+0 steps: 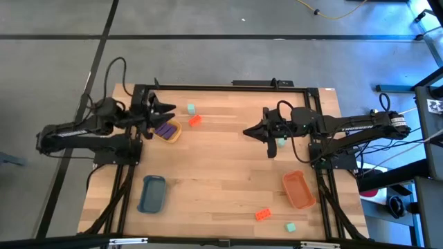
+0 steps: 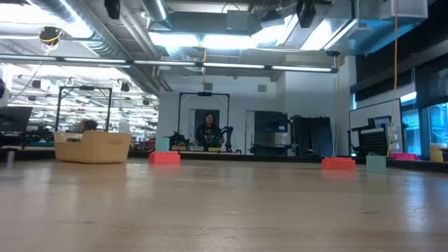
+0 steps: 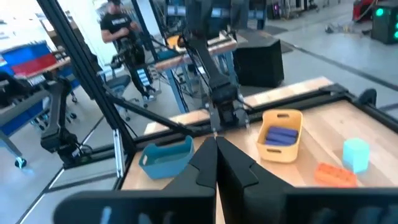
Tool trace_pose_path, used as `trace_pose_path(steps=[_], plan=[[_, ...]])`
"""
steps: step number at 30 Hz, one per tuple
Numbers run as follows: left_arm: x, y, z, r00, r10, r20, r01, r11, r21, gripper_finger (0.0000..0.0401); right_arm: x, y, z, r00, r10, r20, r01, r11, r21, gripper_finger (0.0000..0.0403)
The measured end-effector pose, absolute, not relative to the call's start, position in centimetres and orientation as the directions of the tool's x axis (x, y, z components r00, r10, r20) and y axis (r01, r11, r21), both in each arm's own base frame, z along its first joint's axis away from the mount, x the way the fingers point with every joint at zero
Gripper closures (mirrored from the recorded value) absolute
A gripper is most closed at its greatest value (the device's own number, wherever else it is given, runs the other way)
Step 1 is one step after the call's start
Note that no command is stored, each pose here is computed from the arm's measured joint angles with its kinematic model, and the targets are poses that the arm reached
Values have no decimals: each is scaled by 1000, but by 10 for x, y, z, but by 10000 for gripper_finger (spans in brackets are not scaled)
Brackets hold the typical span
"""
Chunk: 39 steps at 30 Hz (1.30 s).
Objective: Sort & place blocks by color
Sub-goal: Put the top right light blue wooden block into the orange bin
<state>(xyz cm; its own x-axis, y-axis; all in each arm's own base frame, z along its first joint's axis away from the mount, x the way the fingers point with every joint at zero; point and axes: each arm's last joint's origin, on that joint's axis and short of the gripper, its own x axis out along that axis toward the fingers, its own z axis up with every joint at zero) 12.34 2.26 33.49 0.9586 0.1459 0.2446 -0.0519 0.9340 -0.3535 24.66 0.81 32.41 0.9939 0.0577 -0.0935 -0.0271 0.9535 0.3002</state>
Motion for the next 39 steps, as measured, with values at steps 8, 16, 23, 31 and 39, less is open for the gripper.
trace_pose_path(steps=[8,16,23,31,39], plan=[[138,13,331,965,78,251,-6,961,-276,228,247,9,331,997,77,-27,-66,957,282,403],[138,10,329,973,-20,232,72,974,-217,228,247,9,331,997,76,-22,-65,949,310,403],[138,10,329,973,-21,229,78,967,-241,228,247,9,331,997,75,-22,-64,941,332,403],[138,11,329,973,19,229,39,967,-250,228,247,9,331,997,75,-27,-62,946,319,403],[138,12,330,970,37,239,26,967,-253,228,247,8,330,997,74,-30,-61,950,305,403]])
